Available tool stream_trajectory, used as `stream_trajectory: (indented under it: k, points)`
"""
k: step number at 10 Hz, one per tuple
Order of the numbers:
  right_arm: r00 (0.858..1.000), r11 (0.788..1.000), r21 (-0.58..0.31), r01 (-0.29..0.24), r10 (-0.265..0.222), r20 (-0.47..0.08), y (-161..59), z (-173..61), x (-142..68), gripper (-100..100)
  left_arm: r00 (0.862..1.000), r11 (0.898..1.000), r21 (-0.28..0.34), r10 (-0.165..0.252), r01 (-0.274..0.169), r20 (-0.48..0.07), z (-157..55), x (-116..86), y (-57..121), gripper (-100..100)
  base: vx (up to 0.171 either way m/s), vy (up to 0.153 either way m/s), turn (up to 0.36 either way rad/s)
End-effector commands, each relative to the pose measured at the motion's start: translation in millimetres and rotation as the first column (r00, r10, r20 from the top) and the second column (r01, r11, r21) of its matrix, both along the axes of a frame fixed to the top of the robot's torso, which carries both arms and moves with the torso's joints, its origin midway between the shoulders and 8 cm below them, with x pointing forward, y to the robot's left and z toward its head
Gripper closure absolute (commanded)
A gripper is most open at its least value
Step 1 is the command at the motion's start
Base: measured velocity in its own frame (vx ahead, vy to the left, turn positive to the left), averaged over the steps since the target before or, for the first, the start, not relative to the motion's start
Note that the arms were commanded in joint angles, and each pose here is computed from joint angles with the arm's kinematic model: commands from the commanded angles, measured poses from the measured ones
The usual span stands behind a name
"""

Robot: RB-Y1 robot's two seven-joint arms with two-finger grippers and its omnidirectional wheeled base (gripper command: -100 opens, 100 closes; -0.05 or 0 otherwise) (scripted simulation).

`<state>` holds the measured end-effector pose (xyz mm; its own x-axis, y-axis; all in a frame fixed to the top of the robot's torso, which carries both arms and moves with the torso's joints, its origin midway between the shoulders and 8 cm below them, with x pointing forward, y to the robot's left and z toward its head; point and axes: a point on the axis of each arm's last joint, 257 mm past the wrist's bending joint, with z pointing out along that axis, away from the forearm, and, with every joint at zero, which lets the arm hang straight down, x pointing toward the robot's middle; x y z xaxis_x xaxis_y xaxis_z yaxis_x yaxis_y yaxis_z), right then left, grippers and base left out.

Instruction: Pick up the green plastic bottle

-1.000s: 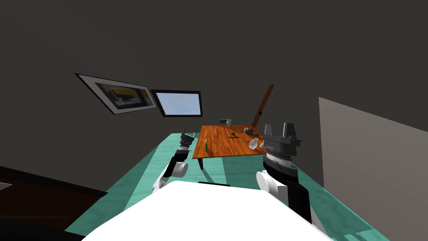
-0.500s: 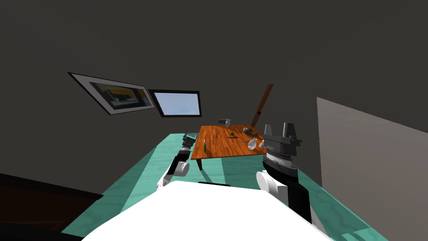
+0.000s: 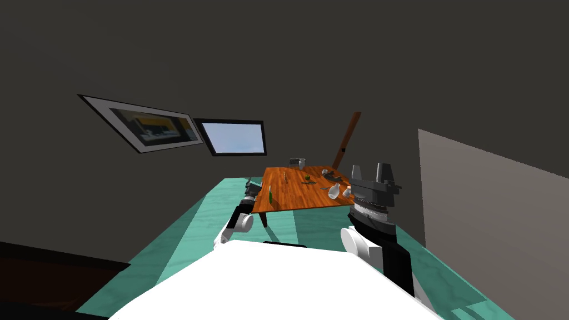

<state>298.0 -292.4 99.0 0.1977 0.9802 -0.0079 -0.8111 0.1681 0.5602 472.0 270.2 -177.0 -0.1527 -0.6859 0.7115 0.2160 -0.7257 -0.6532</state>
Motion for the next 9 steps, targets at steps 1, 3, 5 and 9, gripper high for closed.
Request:
stream_trajectory:
  k: [1, 3, 5, 9]
  points:
    - [1.0, 1.0, 0.0, 0.0, 0.0, 0.0, 0.0, 0.0, 0.0, 0, 1.0, 0.998, -0.066, -0.01, 0.008, -0.029, -16.9, 4.9, 2.4, -100, 0.026, -0.044, -0.038]
    - [1.0, 1.0, 0.0, 0.0, 0.0, 0.0, 0.0, 0.0, 0.0, 0, 0.997, 0.992, -0.123, -0.016, 0.007, -0.069, -36.8, 9.3, 4.8, -100, 0.032, -0.038, -0.024]
    - [1.0, 1.0, 0.0, 0.0, 0.0, 0.0, 0.0, 0.0, 0.0, 0, 0.993, 0.984, -0.178, -0.02, 0.0, -0.115, -59.6, 12.7, 7.7, -100, 0.037, -0.032, -0.031]
    - [1.0, 1.0, 0.0, 0.0, 0.0, 0.0, 0.0, 0.0, 0.0, 0, 0.983, 0.973, -0.231, -0.022, -0.021, -0.181, -93.0, 13.4, 12.4, -100, 0.029, -0.028, -0.02]
